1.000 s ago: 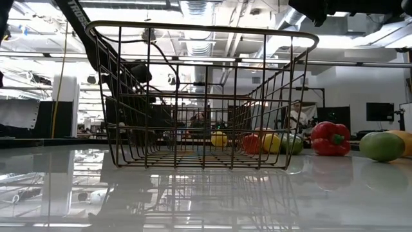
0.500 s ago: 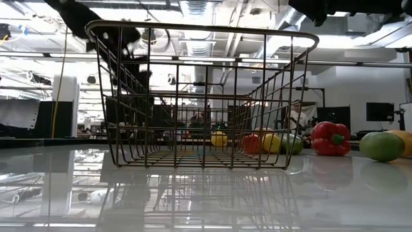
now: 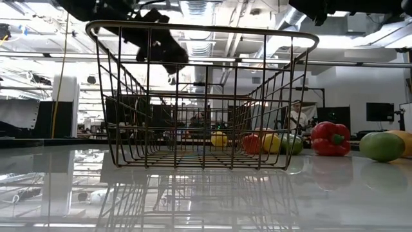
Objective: Sort produce into baskets
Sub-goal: Put the dark red apple into the top wire basket, then put the green cucumber into the bottom wire basket
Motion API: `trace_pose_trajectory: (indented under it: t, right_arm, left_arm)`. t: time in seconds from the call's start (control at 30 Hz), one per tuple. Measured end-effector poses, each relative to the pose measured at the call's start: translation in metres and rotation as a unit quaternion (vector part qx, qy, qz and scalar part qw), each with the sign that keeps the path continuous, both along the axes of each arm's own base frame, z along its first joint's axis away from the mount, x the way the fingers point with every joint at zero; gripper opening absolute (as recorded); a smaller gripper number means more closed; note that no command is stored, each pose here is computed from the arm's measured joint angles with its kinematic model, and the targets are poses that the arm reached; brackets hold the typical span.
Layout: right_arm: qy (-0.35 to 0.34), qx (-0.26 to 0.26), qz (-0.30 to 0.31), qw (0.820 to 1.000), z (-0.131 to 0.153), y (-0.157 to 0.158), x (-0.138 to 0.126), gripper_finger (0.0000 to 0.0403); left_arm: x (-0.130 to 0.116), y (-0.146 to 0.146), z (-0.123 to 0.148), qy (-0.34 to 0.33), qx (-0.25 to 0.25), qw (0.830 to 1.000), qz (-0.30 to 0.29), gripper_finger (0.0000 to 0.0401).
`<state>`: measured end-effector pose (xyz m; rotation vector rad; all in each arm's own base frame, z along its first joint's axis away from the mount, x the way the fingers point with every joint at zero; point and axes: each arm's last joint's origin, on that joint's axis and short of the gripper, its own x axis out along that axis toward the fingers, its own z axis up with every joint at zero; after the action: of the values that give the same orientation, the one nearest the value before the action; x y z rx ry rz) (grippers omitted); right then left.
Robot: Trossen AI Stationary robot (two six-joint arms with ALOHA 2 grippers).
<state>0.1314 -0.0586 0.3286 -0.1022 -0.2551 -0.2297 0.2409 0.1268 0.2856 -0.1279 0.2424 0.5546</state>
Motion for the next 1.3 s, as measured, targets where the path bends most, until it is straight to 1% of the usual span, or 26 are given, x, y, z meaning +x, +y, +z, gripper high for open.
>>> trace_pose_trajectory:
  t: [0.13, 0.23, 0.33, 0.43, 0.57, 0.63, 0.7, 0.77, 0.83, 0.9, 0.97, 1.03, 1.07, 1.1, 1.2, 1.3]
  right_arm:
    - [-0.001, 0.000, 0.000, 1.000, 0.000, 0.000, 0.000, 0.0311]
    - [0.003, -0.006, -0.003, 1.000, 0.000, 0.000, 0.000, 0.0311]
    - [0.022, -0.018, -0.009, 1.000, -0.004, -0.002, 0.004, 0.0311]
    - [0.042, -0.017, -0.024, 0.999, -0.009, -0.010, 0.010, 0.0311]
    - [0.081, 0.005, -0.047, 0.996, -0.019, -0.025, 0.021, 0.0311]
    - [0.115, 0.026, -0.056, 0.991, -0.024, -0.033, 0.027, 0.0311]
    - [0.154, 0.049, -0.061, 0.985, -0.029, -0.041, 0.033, 0.0311]
    - [0.199, 0.076, -0.064, 0.975, -0.034, -0.047, 0.041, 0.0311]
    - [0.252, 0.108, -0.069, 0.959, -0.041, -0.052, 0.048, 0.0311]
    - [0.306, 0.137, -0.081, 0.939, -0.048, -0.055, 0.058, 0.0311]
    - [0.355, 0.160, -0.094, 0.916, -0.055, -0.056, 0.068, 0.0311]
    - [0.391, 0.179, -0.098, 0.897, -0.061, -0.055, 0.080, 0.0311]
    - [0.413, 0.191, -0.099, 0.885, -0.067, -0.053, 0.085, 0.0311]
    - [0.441, 0.205, -0.099, 0.868, -0.074, -0.049, 0.088, 0.0311]
    - [0.524, 0.247, -0.114, 0.807, -0.094, -0.038, 0.093, 0.0311]
    - [0.572, 0.279, -0.141, 0.758, -0.101, -0.029, 0.092, 0.0311]
  left_arm:
    - [0.020, -0.007, -0.016, 0.011, -0.010, 1.000, -0.012, 0.0282]
    - [0.031, -0.010, -0.027, 0.030, -0.017, 0.999, -0.021, 0.0304]
    - [0.039, -0.009, -0.028, 0.051, -0.023, 0.998, -0.022, 0.0331]
    - [0.046, -0.006, -0.022, 0.071, -0.022, 0.997, -0.023, 0.0352]
    - [0.050, -0.008, -0.005, 0.077, -0.026, 0.996, -0.036, 0.0360]
    - [0.049, -0.016, 0.006, 0.068, -0.021, 0.996, -0.059, 0.0358]
    - [0.048, -0.031, 0.014, 0.059, -0.002, 0.995, -0.082, 0.0356]
    - [0.045, -0.049, 0.015, 0.064, 0.025, 0.994, -0.086, 0.0353]
    - [0.042, -0.066, 0.010, 0.079, 0.048, 0.993, -0.077, 0.0352]
    - [0.038, -0.081, 0.005, 0.086, 0.065, 0.992, -0.067, 0.0352]
    - [0.032, -0.096, 0.002, 0.078, 0.077, 0.992, -0.066, 0.0351]
    - [0.026, -0.110, 0.002, 0.068, 0.090, 0.991, -0.068, 0.0351]
    - [0.022, -0.116, 0.002, 0.067, 0.095, 0.991, -0.066, 0.0351]
    - [0.017, -0.120, 0.003, 0.067, 0.103, 0.991, -0.061, 0.0351]
    - [0.003, -0.131, 0.011, 0.049, 0.118, 0.991, -0.041, 0.0351]
    - [-0.010, -0.139, 0.019, 0.024, 0.120, 0.992, -0.044, 0.0351]
